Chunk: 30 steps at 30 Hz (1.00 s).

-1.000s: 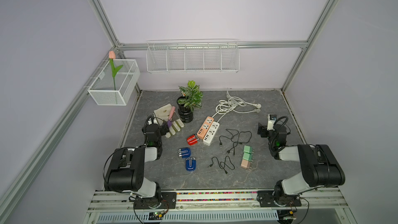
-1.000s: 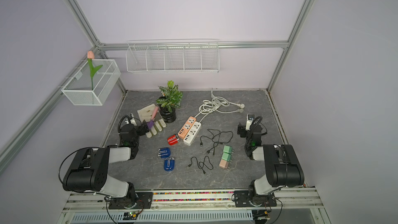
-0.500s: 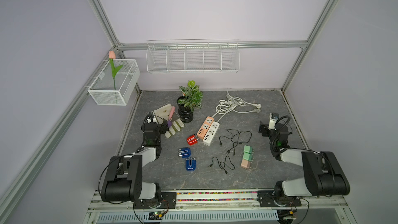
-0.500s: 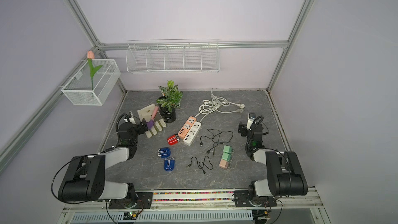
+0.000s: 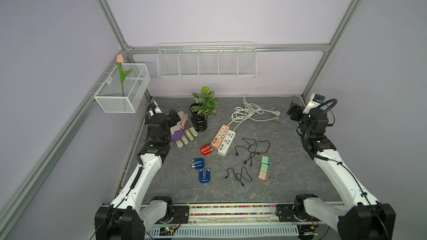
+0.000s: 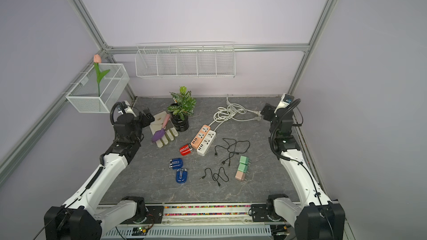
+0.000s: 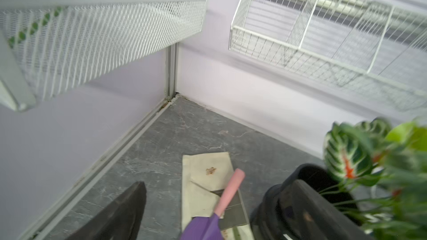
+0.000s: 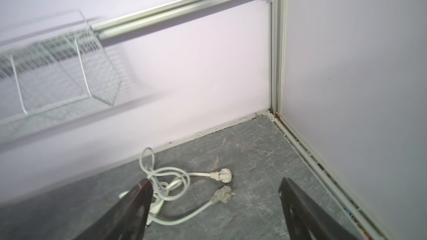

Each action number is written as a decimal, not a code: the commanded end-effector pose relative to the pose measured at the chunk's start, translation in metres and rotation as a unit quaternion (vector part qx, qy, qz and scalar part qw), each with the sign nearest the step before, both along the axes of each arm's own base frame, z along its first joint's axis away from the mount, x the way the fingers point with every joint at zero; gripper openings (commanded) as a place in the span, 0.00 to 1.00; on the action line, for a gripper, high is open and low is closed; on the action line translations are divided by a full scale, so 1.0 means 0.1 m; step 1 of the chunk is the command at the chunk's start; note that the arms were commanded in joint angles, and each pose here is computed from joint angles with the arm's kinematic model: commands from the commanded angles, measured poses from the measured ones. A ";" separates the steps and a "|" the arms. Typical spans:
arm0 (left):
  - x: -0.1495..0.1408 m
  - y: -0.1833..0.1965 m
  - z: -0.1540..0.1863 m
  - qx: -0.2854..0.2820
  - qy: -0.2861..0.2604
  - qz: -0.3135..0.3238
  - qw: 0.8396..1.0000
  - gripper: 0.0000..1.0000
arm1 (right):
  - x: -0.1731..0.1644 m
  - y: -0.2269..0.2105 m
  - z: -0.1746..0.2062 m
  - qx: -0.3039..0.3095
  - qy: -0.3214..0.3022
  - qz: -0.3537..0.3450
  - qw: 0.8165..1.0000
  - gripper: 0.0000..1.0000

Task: Charge the electric shaver
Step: Pick up the charging cable from the center of the board.

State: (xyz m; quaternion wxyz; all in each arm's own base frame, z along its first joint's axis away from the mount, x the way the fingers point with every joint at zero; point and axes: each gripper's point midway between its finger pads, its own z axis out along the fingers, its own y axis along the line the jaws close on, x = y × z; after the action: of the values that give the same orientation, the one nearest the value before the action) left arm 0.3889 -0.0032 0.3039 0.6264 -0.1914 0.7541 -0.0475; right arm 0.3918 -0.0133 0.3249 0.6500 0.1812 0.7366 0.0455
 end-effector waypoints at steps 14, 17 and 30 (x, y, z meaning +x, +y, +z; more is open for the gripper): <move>-0.51 -0.55 -0.82 -0.228 0.220 -0.034 0.948 0.96 | -0.60 0.34 -0.96 0.133 0.306 0.028 0.942 0.89; -0.67 -0.69 -0.95 -0.257 0.241 -0.052 0.935 0.88 | -0.73 0.48 -1.09 0.132 0.352 0.042 0.926 0.84; -1.05 -1.61 -1.18 -0.283 0.264 -0.186 0.903 0.60 | -1.01 1.51 -2.14 0.169 0.501 0.135 0.838 0.58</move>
State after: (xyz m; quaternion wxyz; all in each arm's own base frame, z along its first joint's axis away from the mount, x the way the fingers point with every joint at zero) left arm 0.2810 -0.1477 0.1848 0.3059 -0.2195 0.8785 -0.2941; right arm 0.2971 0.1248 0.1374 0.1878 0.1630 0.9579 0.1435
